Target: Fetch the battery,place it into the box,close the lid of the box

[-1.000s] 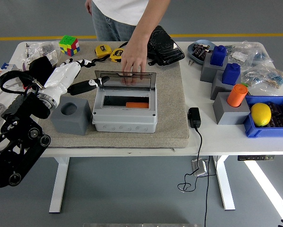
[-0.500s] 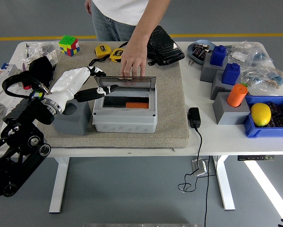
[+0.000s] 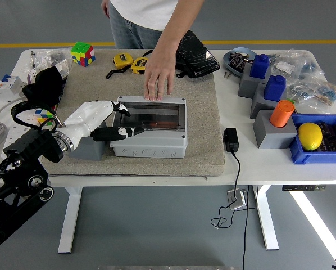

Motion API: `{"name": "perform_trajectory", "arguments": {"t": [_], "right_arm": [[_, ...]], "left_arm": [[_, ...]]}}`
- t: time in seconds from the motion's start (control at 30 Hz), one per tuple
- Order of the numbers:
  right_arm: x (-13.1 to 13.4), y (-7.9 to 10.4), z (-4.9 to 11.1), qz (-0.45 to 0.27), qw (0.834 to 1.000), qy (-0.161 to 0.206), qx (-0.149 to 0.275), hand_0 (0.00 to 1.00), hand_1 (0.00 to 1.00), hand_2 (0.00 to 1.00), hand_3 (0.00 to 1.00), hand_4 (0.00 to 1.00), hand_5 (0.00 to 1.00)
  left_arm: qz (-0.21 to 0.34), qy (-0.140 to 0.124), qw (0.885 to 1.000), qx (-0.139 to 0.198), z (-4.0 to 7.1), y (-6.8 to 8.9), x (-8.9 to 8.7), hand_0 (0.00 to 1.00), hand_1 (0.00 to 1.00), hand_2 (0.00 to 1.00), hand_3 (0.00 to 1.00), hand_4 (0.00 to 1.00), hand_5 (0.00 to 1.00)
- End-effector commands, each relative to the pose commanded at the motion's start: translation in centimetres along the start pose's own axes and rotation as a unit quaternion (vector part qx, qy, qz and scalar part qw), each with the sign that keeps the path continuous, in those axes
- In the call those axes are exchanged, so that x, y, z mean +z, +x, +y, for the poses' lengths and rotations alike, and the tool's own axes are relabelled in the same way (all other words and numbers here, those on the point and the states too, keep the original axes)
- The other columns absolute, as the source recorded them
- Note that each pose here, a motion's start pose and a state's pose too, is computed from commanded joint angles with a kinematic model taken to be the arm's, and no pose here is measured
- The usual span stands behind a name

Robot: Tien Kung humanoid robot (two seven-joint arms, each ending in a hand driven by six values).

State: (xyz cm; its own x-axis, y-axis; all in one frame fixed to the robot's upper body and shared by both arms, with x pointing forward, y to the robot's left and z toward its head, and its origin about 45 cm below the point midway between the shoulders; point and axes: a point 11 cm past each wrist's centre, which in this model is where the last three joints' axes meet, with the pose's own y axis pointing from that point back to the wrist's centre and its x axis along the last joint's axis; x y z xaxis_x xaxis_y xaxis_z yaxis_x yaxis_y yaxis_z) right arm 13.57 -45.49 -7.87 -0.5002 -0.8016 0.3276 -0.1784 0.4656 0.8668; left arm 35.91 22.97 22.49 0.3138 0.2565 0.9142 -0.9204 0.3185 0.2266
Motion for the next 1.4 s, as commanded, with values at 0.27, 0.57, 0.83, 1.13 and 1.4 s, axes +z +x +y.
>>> {"name": "perform_trajectory", "arguments": {"t": [0.27,0.57,0.83,1.13,1.4], "right_arm": [[-0.1,0.1,0.0,-0.001,1.0,0.0,0.001,0.834,0.775,0.758,0.794,0.998,0.998],[0.3,-0.3,0.0,0.0,1.0,-0.002,-0.003,0.834,0.774,0.758,0.794,0.998,0.998],[0.7,-0.6,0.1,0.002,1.0,-0.005,-0.006,0.833,0.773,0.758,0.794,0.998,0.998],[0.7,-0.7,0.1,0.006,1.0,-0.005,-0.006,0.833,0.773,0.758,0.794,0.998,0.998],[1.0,-0.6,0.1,0.008,1.0,-0.008,-0.005,0.833,0.773,0.758,0.793,0.998,0.998]], "left_arm": [[-0.014,-0.002,1.0,0.01,0.2,0.9,-0.3,0.768,0.768,0.734,0.734,0.998,0.998],[0.063,-0.027,0.984,0.166,-0.1,5.0,-0.2,0.767,0.803,0.761,0.771,0.998,0.998],[0.226,-0.059,0.929,0.287,1.1,7.5,-2.6,0.858,0.911,0.874,0.868,0.998,0.998],[0.385,-0.095,0.865,0.309,2.2,8.0,-7.1,0.903,0.95,0.902,0.897,0.998,0.998],[0.53,-0.098,0.783,0.31,3.0,6.6,-10.2,0.922,0.968,0.917,0.909,0.998,0.998]]}}
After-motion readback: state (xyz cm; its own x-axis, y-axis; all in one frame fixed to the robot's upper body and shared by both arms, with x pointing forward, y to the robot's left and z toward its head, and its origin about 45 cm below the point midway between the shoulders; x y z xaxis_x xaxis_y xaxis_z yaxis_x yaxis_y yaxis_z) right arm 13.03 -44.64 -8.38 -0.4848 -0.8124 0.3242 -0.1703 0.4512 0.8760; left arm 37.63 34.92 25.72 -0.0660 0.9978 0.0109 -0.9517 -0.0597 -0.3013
